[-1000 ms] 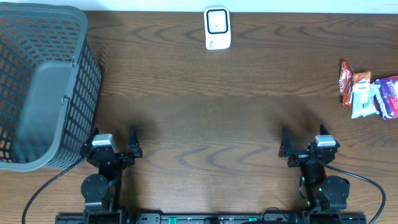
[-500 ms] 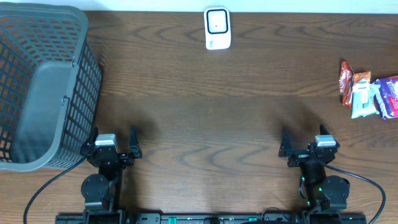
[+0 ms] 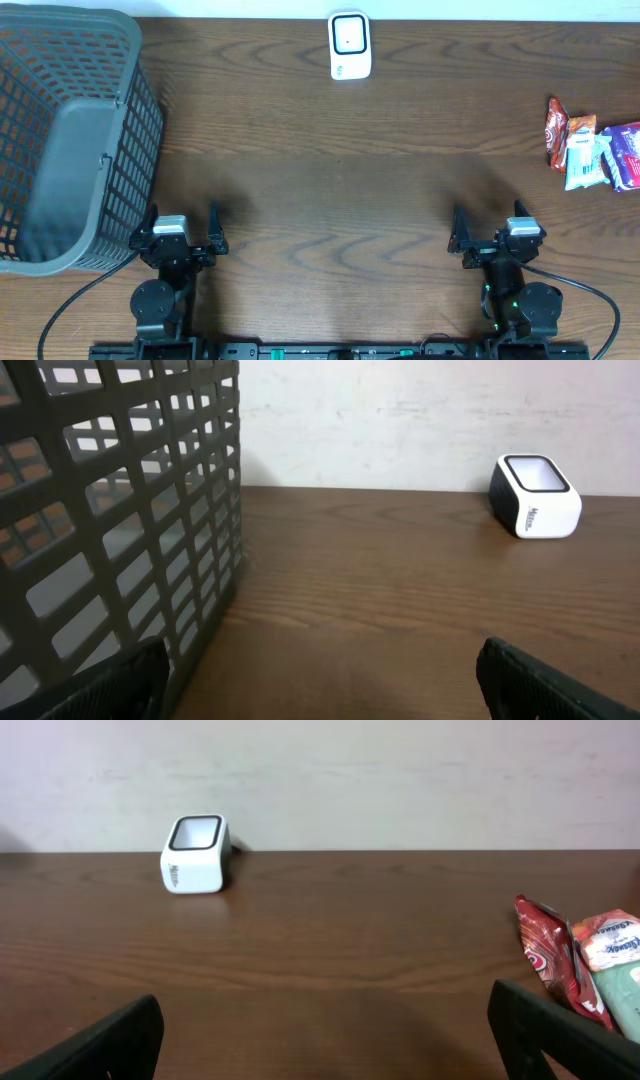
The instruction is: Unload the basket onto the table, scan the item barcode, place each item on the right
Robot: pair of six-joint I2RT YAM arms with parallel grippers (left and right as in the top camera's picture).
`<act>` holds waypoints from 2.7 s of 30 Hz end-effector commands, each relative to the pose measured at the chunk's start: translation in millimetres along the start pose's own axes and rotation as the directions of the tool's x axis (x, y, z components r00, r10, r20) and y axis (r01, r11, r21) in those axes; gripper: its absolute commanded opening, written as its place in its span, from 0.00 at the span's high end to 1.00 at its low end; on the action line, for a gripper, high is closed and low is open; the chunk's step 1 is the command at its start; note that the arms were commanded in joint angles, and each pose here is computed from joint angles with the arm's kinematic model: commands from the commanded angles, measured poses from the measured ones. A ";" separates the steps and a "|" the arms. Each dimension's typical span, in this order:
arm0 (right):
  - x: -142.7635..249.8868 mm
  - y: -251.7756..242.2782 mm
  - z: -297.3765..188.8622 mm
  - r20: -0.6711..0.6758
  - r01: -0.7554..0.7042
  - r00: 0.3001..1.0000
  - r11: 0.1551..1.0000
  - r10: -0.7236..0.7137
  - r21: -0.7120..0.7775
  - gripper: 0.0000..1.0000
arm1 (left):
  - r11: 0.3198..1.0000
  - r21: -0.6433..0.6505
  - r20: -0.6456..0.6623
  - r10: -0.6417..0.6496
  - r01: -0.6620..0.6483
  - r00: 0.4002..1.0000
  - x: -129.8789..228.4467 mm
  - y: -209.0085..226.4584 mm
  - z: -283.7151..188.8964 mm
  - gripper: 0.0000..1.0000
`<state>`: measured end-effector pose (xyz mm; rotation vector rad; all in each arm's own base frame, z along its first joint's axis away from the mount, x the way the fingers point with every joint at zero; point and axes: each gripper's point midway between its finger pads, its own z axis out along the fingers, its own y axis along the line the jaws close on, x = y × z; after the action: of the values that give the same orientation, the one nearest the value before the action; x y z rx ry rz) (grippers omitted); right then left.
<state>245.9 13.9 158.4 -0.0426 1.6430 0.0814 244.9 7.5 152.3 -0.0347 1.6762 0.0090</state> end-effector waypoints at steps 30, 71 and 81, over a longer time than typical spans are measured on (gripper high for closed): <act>0.8 1.3 0.0 0.001 -0.014 1.000 1.000 0.014 -0.004 0.01 | 1.000 0.004 -0.044 -0.018 0.019 0.999 14.4 -0.3 0.5 0.02; 0.9 1.3 0.0 0.001 -0.014 1.000 1.000 0.014 -0.004 0.01 | 1.000 0.004 -0.046 -0.019 0.019 0.999 14.8 -0.3 0.6 0.02; 0.8 1.3 0.0 0.001 -0.014 1.000 1.000 0.014 -0.004 0.01 | 1.000 0.004 -0.046 -0.019 0.019 0.999 14.8 -0.3 0.6 0.02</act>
<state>245.9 13.9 158.4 -0.0426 1.6430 0.0814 244.9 7.4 152.4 -0.0514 1.6754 -0.0066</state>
